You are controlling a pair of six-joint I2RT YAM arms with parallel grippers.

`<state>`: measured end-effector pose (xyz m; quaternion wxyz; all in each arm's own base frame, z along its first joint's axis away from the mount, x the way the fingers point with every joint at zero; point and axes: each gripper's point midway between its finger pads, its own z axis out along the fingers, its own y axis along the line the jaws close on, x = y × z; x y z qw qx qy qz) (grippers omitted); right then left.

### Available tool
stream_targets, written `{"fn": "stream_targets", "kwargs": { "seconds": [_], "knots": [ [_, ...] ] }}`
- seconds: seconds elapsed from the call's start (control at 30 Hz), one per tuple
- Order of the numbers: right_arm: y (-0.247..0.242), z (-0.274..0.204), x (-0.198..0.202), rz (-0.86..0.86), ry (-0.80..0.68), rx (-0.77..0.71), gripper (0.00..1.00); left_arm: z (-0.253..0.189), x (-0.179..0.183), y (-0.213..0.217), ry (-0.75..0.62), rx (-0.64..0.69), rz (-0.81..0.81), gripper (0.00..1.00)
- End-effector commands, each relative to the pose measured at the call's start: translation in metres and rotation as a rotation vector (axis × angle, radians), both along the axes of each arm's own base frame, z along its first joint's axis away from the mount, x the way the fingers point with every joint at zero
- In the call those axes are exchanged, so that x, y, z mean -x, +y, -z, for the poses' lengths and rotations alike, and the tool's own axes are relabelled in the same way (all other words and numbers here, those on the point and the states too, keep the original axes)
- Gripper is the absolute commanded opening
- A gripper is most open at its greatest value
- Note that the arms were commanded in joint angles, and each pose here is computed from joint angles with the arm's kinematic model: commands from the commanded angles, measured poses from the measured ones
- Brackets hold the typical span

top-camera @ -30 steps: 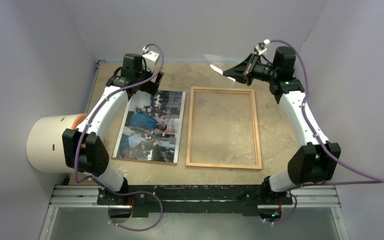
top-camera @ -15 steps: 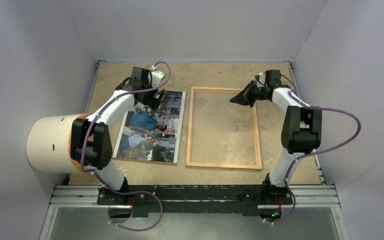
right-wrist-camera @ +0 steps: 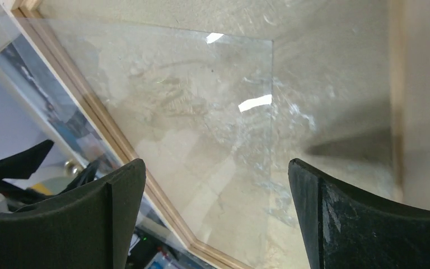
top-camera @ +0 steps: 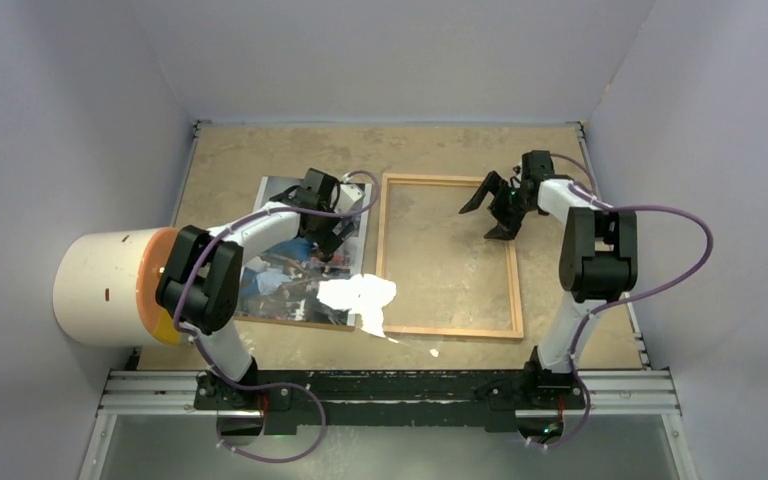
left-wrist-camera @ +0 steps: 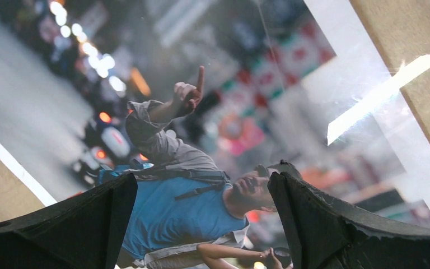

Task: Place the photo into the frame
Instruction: Place the photo frame item in the photo frame, then pick up the photo frame item from the photo frame.

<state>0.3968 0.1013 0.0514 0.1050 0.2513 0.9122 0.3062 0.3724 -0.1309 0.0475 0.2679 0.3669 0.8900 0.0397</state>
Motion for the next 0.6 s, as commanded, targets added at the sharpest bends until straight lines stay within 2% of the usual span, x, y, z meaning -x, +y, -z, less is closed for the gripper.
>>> {"fn": "stream_targets", "kwargs": {
  "seconds": [0.0, 0.2, 0.3, 0.57],
  "knots": [
    [-0.011, -0.031, 0.014, -0.007, -0.074, 0.176, 0.99, -0.020, -0.014, 0.004, -0.080, -0.012, 0.001, 1.00],
    [0.014, -0.008, 0.082, -0.065, 0.000, 0.126, 0.99, -0.025, -0.012, 0.006, -0.080, -0.020, 0.012, 1.00],
    [0.019, -0.007, 0.109, -0.074, -0.018, 0.091, 0.99, -0.024, -0.013, 0.009, -0.086, -0.031, 0.008, 1.00],
    [0.032, 0.002, 0.148, -0.092, 0.017, 0.041, 0.99, -0.015, -0.009, 0.009, -0.065, -0.040, 0.011, 1.00]
  ]
}}
